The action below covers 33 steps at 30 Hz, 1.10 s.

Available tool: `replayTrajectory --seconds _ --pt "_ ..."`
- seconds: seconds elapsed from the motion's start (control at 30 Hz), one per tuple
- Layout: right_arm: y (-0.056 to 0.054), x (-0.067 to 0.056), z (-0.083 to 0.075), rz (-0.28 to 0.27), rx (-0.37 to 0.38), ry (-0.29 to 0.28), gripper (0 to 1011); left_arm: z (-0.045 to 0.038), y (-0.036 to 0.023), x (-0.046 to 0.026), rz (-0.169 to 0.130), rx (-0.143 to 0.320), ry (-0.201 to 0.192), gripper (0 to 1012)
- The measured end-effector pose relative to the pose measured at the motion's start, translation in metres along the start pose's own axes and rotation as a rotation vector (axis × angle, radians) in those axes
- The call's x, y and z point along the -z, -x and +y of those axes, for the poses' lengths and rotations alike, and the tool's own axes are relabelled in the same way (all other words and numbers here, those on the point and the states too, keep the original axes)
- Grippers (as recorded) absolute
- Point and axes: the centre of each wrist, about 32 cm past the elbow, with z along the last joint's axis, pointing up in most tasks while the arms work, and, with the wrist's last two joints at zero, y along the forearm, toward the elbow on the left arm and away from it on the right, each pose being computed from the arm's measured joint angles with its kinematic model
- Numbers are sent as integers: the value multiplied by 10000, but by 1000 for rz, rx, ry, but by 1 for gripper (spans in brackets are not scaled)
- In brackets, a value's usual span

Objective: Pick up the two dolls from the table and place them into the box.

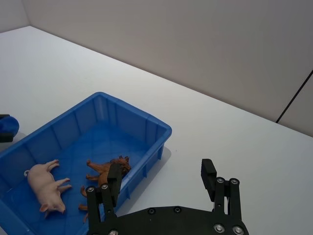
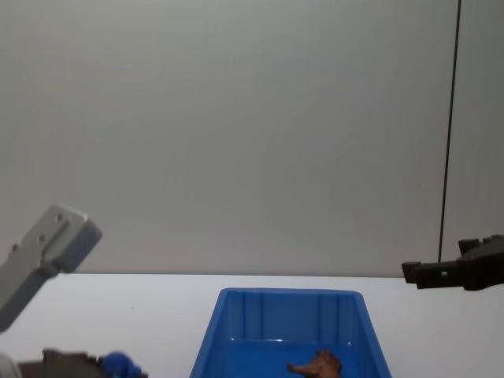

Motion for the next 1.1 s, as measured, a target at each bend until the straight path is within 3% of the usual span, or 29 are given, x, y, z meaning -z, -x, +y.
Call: replayTrajectory --seconds 0.2,0.23,0.27,0.43,0.47,0.67,0.8,0.87,1.1 --pt "0 0 0 0 0 0 1001 14 -11 -145 -32 -8 47 465" --pt "0 0 0 0 0 0 1001 18 -14 -200 -44 -10 66 465" --pt "0 0 0 0 0 0 1001 18 -14 -200 -44 -10 66 454" --pt "0 0 0 0 0 0 1001 4 6 -416 -82 -7 139 429" --pt "0 0 0 0 0 0 1001 4 6 -416 -82 -7 139 423" --pt "0 0 0 0 0 0 1001 -68 85 -653 -114 25 224 380" --pt "0 0 0 0 0 0 1001 -105 133 -728 -124 43 256 360" --pt "0 0 0 0 0 0 1001 -145 182 -790 -131 61 285 396" --pt "0 0 0 0 0 0 1001 -208 270 -872 -150 98 337 636"
